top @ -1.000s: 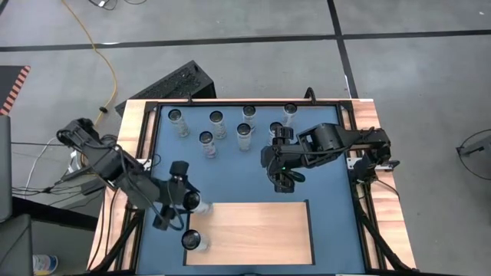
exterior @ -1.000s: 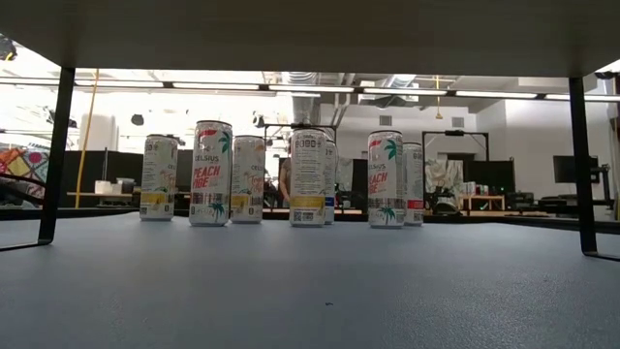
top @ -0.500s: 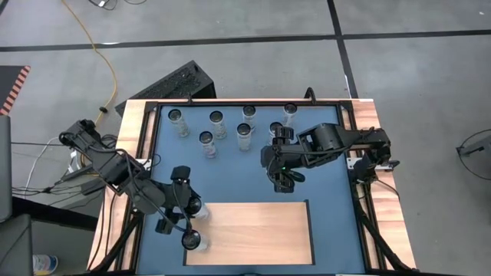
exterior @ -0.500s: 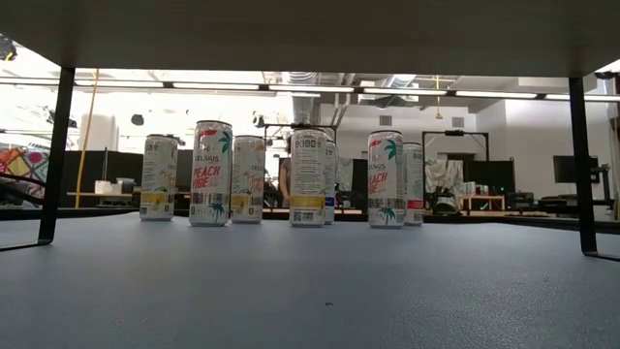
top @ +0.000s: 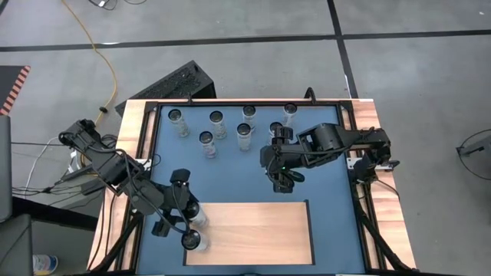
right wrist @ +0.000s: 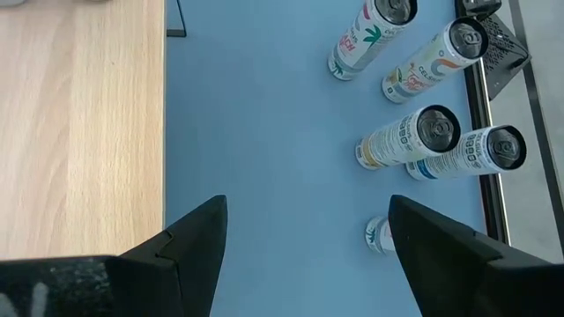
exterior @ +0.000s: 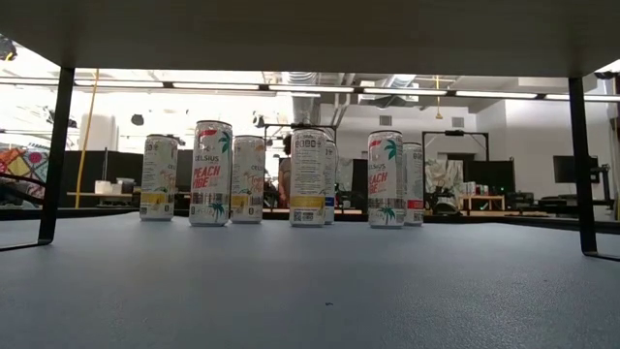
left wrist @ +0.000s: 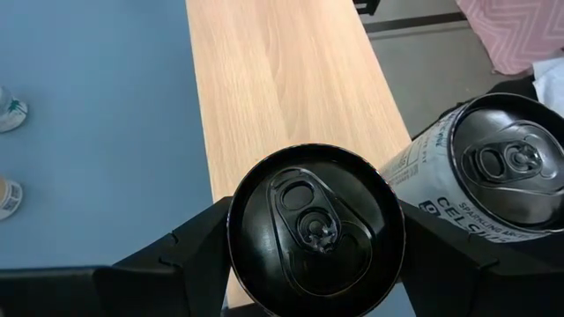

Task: Place canned beverage on shelf
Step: Put the right white blue soda can on the shelf aligned with the other white blue soda can

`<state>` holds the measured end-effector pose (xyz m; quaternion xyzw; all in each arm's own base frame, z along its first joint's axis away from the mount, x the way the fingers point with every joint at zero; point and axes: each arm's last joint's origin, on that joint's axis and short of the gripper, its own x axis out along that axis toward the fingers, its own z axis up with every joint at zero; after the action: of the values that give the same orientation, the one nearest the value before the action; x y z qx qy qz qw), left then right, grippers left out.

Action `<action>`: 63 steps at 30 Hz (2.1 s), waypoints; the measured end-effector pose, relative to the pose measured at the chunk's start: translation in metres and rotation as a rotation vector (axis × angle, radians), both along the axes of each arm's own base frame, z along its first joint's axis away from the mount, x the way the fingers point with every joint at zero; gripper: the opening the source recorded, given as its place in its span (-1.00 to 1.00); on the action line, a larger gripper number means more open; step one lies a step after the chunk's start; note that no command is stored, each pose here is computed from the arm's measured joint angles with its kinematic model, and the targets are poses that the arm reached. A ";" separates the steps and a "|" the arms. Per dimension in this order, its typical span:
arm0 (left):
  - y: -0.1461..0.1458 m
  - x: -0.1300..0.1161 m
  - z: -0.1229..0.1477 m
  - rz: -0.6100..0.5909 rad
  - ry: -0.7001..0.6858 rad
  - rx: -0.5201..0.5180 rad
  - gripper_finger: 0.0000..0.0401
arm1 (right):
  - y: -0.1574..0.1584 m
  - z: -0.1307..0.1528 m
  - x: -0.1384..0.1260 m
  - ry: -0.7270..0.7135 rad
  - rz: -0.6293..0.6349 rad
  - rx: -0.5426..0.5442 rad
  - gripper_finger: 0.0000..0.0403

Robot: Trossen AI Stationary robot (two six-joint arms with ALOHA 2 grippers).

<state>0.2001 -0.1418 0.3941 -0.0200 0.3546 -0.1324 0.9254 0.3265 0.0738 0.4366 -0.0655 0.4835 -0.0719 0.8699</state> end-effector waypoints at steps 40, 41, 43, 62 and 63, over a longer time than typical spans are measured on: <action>-0.004 0.002 0.005 -0.093 -0.053 -0.017 0.41 | 0.000 0.000 0.000 -0.002 0.001 0.001 0.47; -0.004 0.002 0.005 -0.094 -0.055 -0.019 0.41 | 0.000 0.000 0.000 -0.002 0.001 0.001 0.47; -0.005 0.003 0.006 -0.104 -0.065 -0.020 0.42 | 0.000 0.000 0.000 -0.001 0.001 0.001 0.47; -0.003 0.000 0.005 -0.142 -0.053 0.004 0.43 | 0.000 0.000 0.001 -0.009 0.000 0.003 0.47; -0.002 -0.001 0.006 -0.142 -0.058 0.001 0.43 | 0.000 0.000 0.001 -0.009 0.000 0.003 0.47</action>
<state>0.1989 -0.1441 0.4004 0.0097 0.3285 -0.1980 0.9235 0.3274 0.0741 0.4369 -0.0640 0.4798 -0.0714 0.8721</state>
